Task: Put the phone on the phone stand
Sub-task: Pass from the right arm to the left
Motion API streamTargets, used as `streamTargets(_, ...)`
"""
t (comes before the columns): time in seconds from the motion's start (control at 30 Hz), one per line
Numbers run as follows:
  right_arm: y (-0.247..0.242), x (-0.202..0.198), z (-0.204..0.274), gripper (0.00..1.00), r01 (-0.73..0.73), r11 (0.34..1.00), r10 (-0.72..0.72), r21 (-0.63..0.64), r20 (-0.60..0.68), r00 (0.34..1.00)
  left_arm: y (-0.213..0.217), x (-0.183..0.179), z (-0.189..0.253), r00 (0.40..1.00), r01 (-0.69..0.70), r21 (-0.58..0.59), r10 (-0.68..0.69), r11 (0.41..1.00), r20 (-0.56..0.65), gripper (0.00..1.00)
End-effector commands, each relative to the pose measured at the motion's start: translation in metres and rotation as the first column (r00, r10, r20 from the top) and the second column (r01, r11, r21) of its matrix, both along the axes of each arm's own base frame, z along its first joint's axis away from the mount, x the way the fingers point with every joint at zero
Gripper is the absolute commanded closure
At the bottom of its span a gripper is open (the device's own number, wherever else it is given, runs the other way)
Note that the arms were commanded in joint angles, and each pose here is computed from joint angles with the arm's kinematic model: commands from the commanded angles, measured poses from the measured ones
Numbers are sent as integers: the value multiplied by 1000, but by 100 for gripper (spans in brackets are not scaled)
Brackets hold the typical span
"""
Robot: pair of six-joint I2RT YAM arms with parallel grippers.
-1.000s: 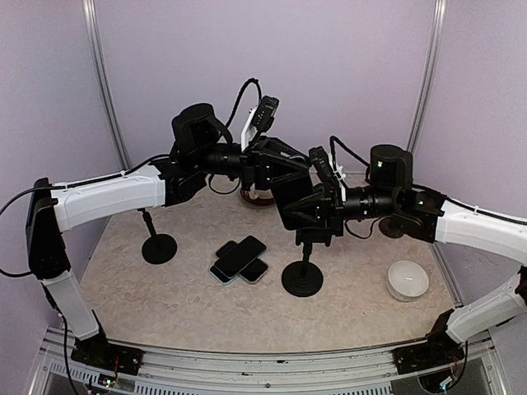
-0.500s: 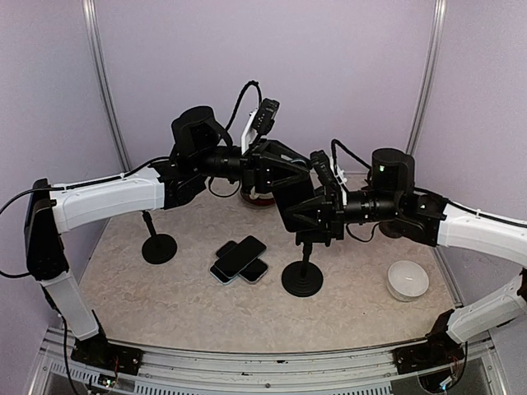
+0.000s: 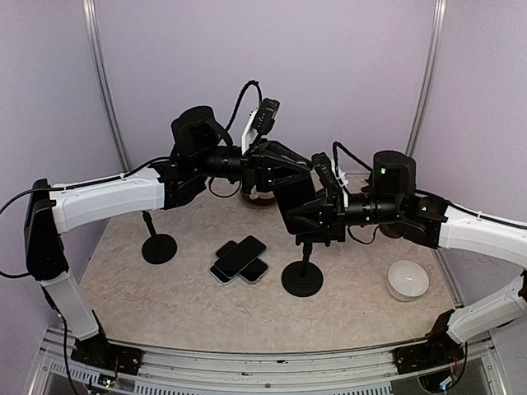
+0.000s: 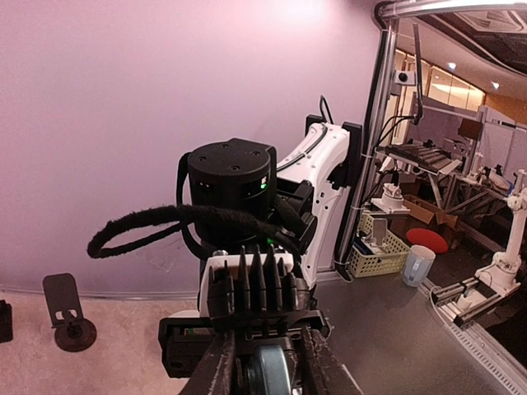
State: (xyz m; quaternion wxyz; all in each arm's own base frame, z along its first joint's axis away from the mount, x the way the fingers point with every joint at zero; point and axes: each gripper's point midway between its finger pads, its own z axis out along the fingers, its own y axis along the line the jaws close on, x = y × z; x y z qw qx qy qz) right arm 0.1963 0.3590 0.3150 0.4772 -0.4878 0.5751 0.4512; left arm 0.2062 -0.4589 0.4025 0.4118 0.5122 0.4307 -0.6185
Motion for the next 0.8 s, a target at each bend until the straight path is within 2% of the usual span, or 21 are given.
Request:
streamTargets(0.0, 6, -4, 22, 100, -31, 998, 30, 46, 31, 999, 3, -8, 12, 1000, 7, -28, -7, 1000, 30, 83)
streamTargets(0.13, 6, -4, 20, 100, -31, 999, 30, 39, 32, 999, 2, -6, 11, 999, -2, -18, 2, 1000, 36, 100)
streamTargets(0.37, 5, -2, 21, 100, -17, 1000, 16, 22, 42, 999, 1, -5, 7, 999, -9, -10, 9, 1000, 43, 100)
streamTargets(0.4, 4, -3, 21, 95, -17, 1000, 16, 19, 44, 999, 1, -4, 6, 999, -12, -7, 12, 1000, 45, 100)
streamTargets(0.53, -4, -5, 25, 42, 1, 1000, -1, 3, 62, 998, 2, 0, -1, 998, -38, 11, 37, 999, 53, 100)
streamTargets(0.57, -8, -6, 25, 35, 11, 1000, -11, -2, 69, 998, 2, 0, -3, 998, -42, 15, 41, 999, 52, 100)
streamTargets(0.67, -21, -6, 28, 24, 58, 998, -57, -14, 88, 995, 5, 2, -6, 998, -52, 21, 51, 998, 47, 100)
streamTargets(0.77, -36, -2, 22, 22, 122, 992, -119, -38, 89, 989, 7, 3, -10, 997, -61, 26, 60, 998, 42, 100)
